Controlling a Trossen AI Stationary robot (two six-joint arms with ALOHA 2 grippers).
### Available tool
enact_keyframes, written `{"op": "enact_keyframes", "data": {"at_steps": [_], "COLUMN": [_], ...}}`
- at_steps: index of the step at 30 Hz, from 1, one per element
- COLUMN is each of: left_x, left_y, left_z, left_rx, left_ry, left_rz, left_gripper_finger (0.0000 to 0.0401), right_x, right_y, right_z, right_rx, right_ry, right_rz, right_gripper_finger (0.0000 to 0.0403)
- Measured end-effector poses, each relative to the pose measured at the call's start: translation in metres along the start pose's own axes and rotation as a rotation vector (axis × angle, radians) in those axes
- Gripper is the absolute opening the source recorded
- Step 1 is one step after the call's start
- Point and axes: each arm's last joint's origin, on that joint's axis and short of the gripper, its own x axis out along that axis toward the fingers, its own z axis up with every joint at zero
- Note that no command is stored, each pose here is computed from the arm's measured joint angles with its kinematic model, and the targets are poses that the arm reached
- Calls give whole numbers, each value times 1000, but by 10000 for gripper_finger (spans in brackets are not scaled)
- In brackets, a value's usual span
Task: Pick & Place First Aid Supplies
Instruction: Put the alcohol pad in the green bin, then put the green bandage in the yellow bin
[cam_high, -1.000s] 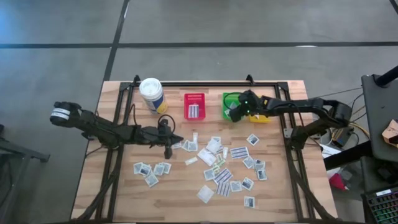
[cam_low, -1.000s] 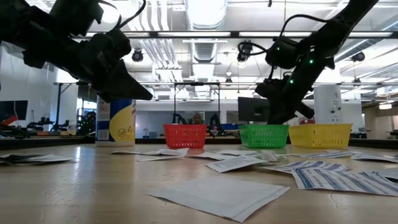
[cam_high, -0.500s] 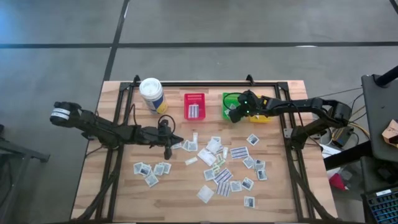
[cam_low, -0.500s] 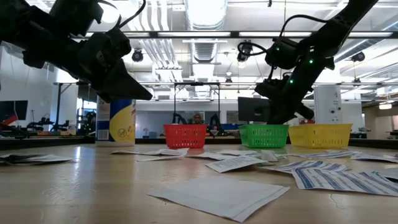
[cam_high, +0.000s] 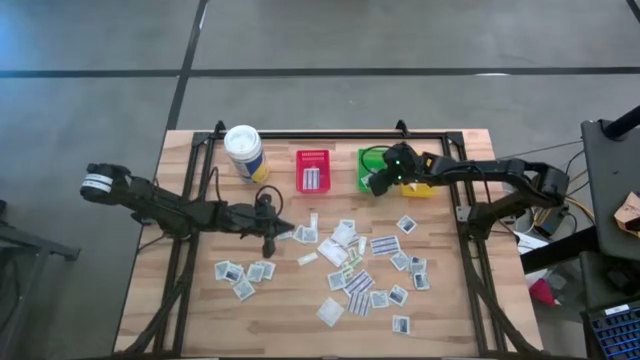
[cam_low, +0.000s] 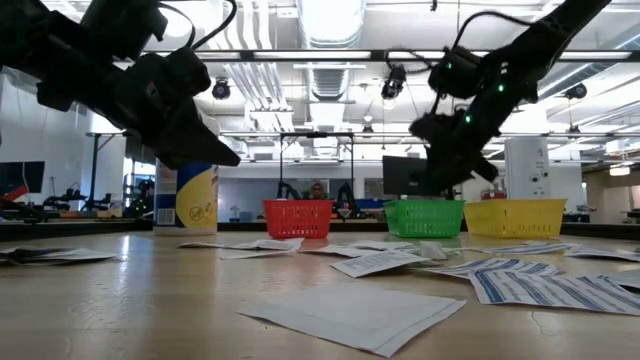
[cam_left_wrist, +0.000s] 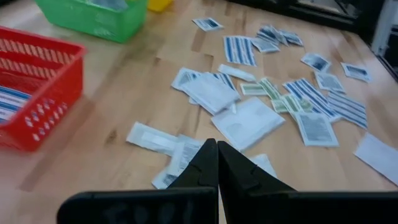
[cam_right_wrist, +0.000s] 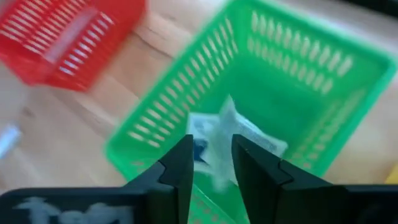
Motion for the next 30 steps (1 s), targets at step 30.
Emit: {"op": "enact_keyframes", "data": {"at_steps": [30], "left_x": [-1], "left_y": [-30], "left_z": [9], "left_rx": [-63], "left_ry": [165], "left_rz": [-27], "left_gripper_finger": [0], "right_x": [-51], "right_y": [108], "right_z": [-56], "right_rx": [-245], "right_ry": [-8], "right_rz": [363], "right_gripper_finger": [63]}}
